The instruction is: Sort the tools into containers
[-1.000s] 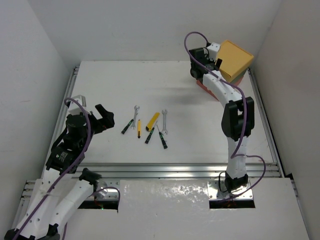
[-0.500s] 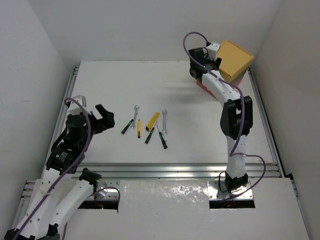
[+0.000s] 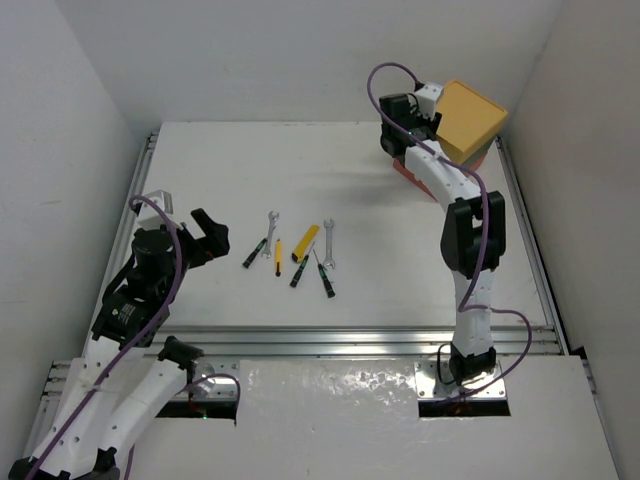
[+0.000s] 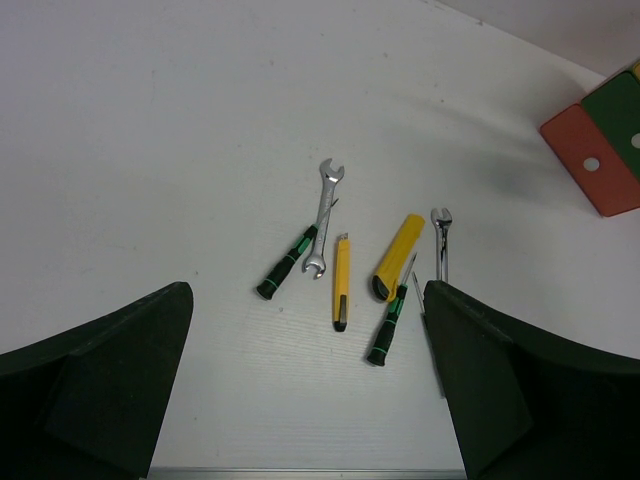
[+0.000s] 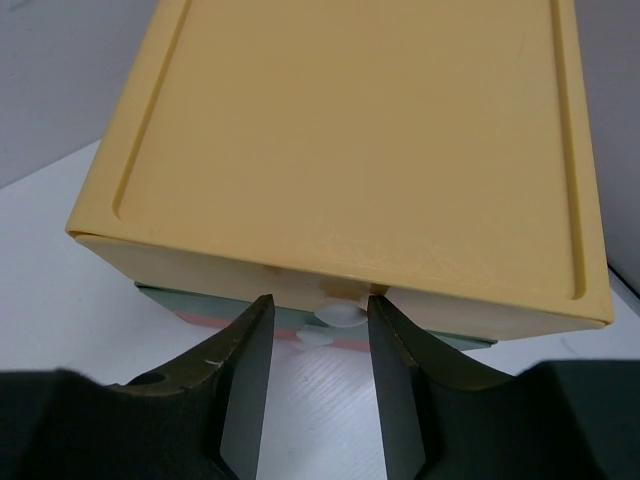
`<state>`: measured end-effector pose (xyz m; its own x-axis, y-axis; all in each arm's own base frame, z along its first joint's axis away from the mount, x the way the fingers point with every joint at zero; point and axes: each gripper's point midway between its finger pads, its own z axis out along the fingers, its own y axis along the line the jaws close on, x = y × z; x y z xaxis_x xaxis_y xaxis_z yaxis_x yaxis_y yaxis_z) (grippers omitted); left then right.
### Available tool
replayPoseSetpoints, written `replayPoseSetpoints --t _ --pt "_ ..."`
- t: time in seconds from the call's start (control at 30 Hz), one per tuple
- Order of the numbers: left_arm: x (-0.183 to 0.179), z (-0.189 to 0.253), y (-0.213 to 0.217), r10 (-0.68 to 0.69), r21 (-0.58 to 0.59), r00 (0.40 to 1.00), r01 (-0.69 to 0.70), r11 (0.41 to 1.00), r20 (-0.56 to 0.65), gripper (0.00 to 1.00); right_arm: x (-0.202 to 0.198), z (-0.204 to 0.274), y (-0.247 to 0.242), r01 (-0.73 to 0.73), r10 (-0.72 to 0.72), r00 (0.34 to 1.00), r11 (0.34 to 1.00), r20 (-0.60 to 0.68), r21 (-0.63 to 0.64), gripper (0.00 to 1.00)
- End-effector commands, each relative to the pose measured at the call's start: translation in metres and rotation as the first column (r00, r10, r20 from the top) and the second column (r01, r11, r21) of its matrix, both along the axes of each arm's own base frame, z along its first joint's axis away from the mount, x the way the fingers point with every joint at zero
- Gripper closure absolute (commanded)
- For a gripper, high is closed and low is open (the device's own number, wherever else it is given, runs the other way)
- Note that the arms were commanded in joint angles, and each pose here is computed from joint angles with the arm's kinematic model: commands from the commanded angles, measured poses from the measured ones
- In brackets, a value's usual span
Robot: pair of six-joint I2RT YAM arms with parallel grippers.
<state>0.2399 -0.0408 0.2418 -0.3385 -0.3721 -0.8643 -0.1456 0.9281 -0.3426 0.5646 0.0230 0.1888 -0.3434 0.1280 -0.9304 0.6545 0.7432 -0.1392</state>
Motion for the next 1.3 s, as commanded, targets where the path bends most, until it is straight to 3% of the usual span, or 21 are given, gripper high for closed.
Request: replayPoseSetpoints --t 0.0,0.33,0.57,0.97,1.27 --pt "0.003 0.011 -0.004 -0.019 -0.005 0.999 0.019 1.000 0.051 0.00 0.006 0.004 -0.005 0.034 -0.034 0.998 0.999 0.047 -0.002 0.57" --pt "0.001 0.014 -0.007 -0.031 -0.009 0.998 0.031 0.999 0.063 0.00 -0.011 -0.008 -0.015 0.089 -0.089 0.996 0.996 0.029 -0.013 0.54" --pt "0.000 0.015 -0.010 -0.043 -0.009 0.997 0.043 0.999 0.065 0.00 -0.002 -0.005 -0.014 0.096 -0.095 0.994 0.995 0.046 -0.029 0.58" --pt "-0.002 0.015 -0.012 -0.052 -0.009 0.996 0.053 0.999 0.070 0.00 0.008 0.013 -0.012 0.100 -0.099 0.990 0.995 0.096 -0.011 0.53" --pt "-0.003 0.016 -0.013 -0.056 -0.010 0.996 0.057 0.998 0.072 0.00 0.011 -0.006 -0.009 0.099 -0.098 0.994 0.995 0.055 -0.017 0.70"
